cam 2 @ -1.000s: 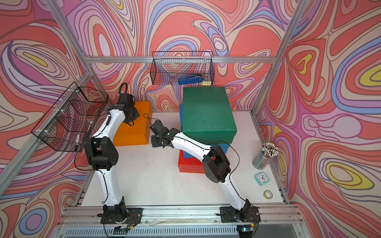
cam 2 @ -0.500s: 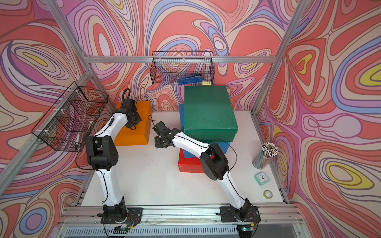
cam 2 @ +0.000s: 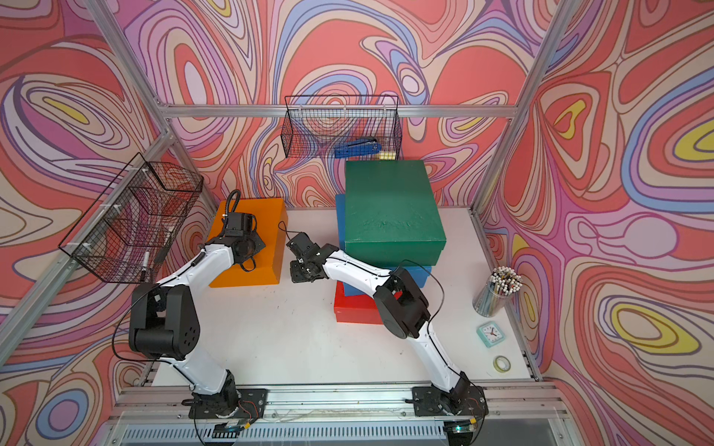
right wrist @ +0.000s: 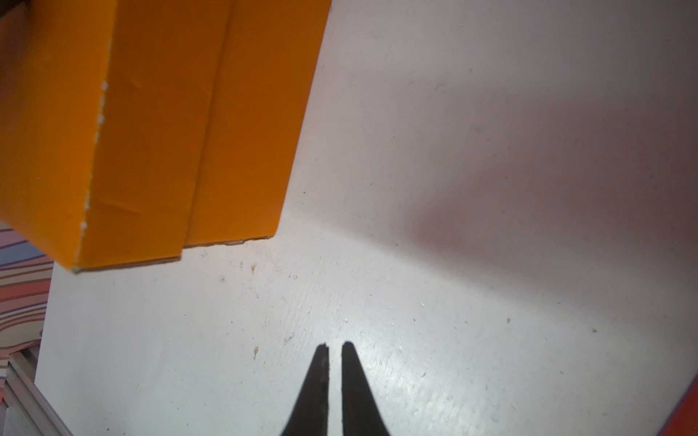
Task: Stack the shoeboxes
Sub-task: Move the shoebox to the center of the board.
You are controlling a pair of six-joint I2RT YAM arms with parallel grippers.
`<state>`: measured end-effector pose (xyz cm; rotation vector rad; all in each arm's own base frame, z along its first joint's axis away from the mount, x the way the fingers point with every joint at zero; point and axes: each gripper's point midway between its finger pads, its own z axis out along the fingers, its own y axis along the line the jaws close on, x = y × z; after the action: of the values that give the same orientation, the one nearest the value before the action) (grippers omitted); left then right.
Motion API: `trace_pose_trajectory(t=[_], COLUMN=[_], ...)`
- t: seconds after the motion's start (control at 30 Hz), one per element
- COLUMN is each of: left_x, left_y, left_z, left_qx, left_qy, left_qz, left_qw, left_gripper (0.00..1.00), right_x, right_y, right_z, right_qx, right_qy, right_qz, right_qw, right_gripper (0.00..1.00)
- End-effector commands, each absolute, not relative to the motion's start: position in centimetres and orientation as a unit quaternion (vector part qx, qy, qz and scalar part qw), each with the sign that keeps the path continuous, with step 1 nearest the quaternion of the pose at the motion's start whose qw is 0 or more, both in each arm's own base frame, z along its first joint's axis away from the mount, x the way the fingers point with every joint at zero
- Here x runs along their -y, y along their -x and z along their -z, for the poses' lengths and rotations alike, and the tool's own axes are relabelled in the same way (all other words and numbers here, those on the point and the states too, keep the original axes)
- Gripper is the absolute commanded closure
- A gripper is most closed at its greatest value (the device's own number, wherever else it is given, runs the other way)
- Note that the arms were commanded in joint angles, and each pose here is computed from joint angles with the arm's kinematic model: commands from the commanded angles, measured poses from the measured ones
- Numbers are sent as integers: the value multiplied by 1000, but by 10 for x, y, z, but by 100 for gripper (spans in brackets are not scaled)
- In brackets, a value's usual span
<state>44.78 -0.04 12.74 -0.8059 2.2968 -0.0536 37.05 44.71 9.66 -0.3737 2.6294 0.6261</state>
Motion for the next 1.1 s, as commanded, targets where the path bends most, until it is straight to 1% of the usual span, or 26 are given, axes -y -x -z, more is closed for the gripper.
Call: trace_pose_trajectory(t=[0.0,0.2,0.3,0.4,0.53,0.6,0.67,0.7,0.73,0.8,0.9,0.97,1.07], left_x=[42,55,46,37,28,23,17,14,11,6,-2,0,-1], left_y=[-332,-304,-301,-309,-331,-342,-355,-364,-373,-395,-426,-444,-470], left_z=[-30,-59,-91,-134,-193,-214,-231,-237,-242,-249,-250,-246,-233], left_qx=[-954,-954,-947,-937,-920,-913,-905,-901,-898,-895,-899,-904,-910], left_qy=[280,274,280,280,279,277,276,274,270,259,238,225,217], left_qz=[-16,-12,-19,-20,-14,-10,-5,3,10,19,18,31,51], left_qw=[111,121,156,209,277,300,324,336,346,362,367,363,349], left_gripper=[100,100,100,99,78,67,48,37,28,15,6,4,3], right_x=[-455,-451,-447,-445,-439,-436,-433,-431,-432,-434,-442,-451,-461], right_y=[-361,-356,-354,-350,-346,-342,-340,-339,-336,-332,-326,-322,-318], right_z=[-125,-138,-144,-148,-151,-153,-156,-158,-159,-161,-158,-151,-137], right_qx=[-934,-935,-935,-936,-939,-940,-940,-940,-940,-940,-940,-941,-943], right_qy=[140,138,132,128,120,114,107,102,100,94,86,86,81], right_qz=[-240,-215,-210,-207,-196,-195,-194,-195,-199,-207,-218,-230,-243], right_qw=[225,247,252,255,255,256,258,259,257,254,246,233,214], right_gripper=[85,74,68,62,56,54,51,48,46,41,38,37,35])
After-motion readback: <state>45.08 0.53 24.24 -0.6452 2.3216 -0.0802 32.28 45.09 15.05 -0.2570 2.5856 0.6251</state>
